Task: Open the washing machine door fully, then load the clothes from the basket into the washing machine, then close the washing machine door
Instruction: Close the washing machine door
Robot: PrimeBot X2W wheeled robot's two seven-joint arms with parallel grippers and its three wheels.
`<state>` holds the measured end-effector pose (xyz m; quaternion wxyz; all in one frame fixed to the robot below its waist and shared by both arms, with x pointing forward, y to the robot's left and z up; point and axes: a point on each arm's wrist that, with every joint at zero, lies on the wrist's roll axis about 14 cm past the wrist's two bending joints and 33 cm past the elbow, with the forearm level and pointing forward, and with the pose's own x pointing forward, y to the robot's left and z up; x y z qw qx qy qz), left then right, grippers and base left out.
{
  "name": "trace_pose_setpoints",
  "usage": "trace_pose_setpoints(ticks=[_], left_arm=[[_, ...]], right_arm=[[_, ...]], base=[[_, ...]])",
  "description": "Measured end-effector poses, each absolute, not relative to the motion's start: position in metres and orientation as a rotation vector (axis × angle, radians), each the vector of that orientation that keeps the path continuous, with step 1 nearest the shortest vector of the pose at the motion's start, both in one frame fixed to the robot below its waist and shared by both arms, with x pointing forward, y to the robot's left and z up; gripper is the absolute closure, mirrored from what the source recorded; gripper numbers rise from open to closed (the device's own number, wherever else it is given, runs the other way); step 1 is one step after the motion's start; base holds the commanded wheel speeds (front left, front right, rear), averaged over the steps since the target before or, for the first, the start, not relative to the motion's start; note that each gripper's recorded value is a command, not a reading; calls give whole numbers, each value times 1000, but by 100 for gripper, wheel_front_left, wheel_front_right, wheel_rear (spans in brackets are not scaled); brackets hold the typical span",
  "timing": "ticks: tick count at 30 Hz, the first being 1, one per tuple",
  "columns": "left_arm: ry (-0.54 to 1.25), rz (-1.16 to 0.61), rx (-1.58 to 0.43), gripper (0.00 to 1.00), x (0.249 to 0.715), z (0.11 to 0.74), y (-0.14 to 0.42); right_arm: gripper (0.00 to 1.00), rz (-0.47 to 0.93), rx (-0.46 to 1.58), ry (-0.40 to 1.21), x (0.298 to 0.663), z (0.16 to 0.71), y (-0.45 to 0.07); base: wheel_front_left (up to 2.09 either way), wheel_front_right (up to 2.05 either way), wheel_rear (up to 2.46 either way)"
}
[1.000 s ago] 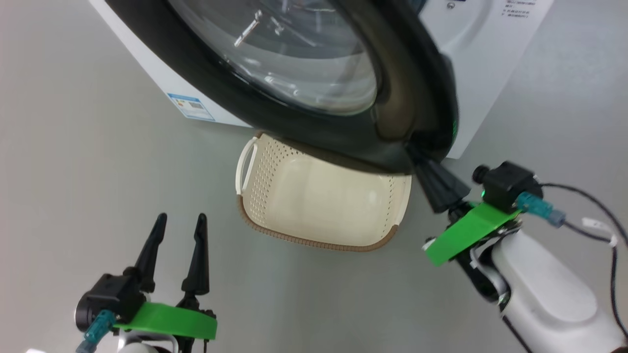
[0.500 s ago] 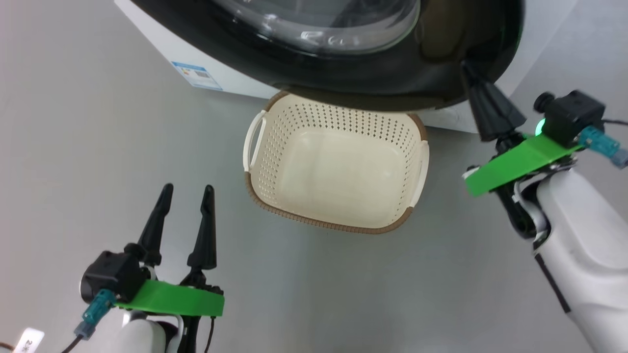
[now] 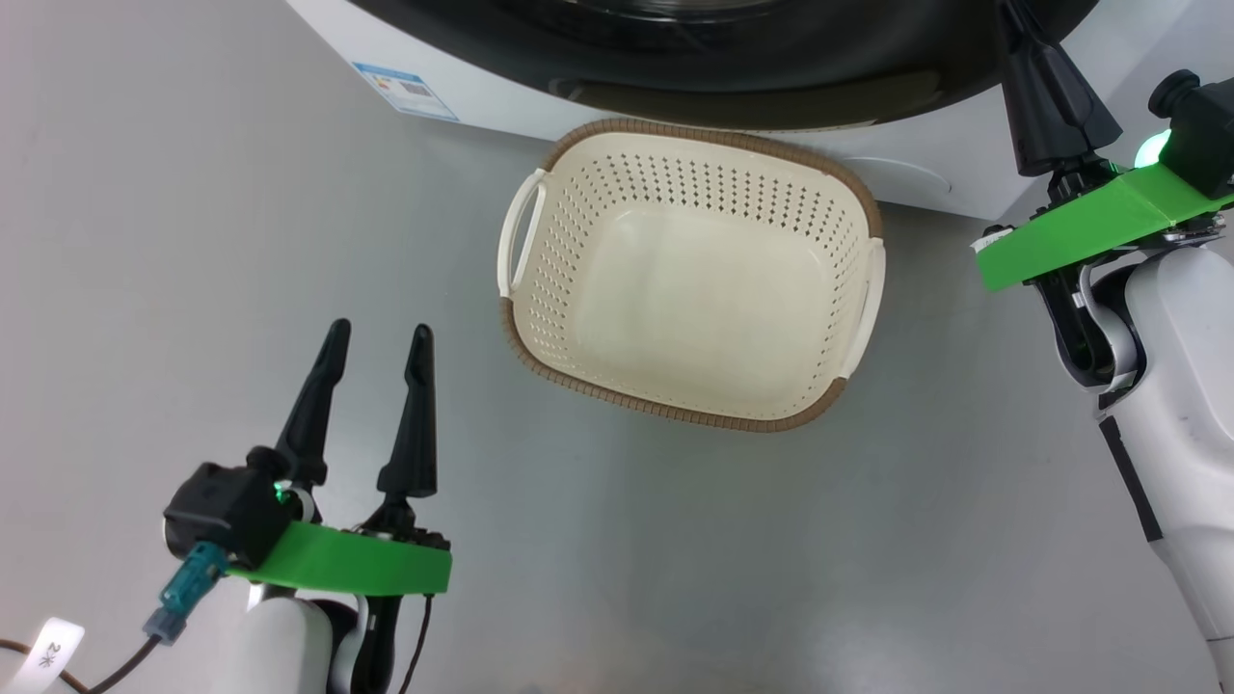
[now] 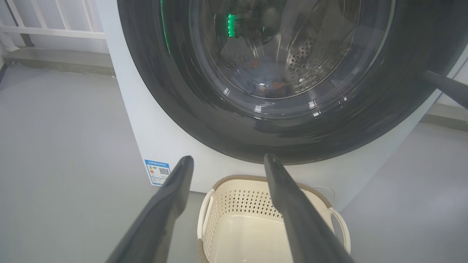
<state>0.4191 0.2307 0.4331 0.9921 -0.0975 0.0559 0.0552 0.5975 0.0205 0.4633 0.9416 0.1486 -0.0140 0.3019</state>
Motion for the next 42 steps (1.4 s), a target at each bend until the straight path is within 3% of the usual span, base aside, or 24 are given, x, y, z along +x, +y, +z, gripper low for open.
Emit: trace_pose_setpoints(ticks=[12, 19, 23, 24, 25, 26, 27, 42], left_arm=[[92, 106, -199, 0, 424, 439, 231], [93, 122, -196, 0, 412, 442, 234], [96, 130, -196, 0, 401, 443, 235], [96, 131, -197, 0, 399, 443, 235], [95, 132, -199, 0, 396, 444, 235], [95, 133, -200, 0, 393, 444, 235], [96, 132, -199, 0, 391, 445, 235], [95, 58, -176, 0, 376, 449, 224]], right_arm=[[100, 613, 305, -40, 592, 472, 19], [100, 601, 307, 3, 558, 468, 11], [47, 577, 313, 34, 538, 465, 2], [21, 570, 316, 37, 533, 465, 0], [21, 561, 318, 40, 529, 466, -3], [6, 548, 320, 44, 524, 466, -7], [0, 536, 321, 49, 520, 466, -11], [0, 338, 315, 95, 457, 459, -85]], base=[[0, 0, 0], [0, 0, 0], [0, 0, 0], [0, 0, 0], [0, 0, 0], [0, 0, 0], [0, 0, 0], [0, 0, 0]])
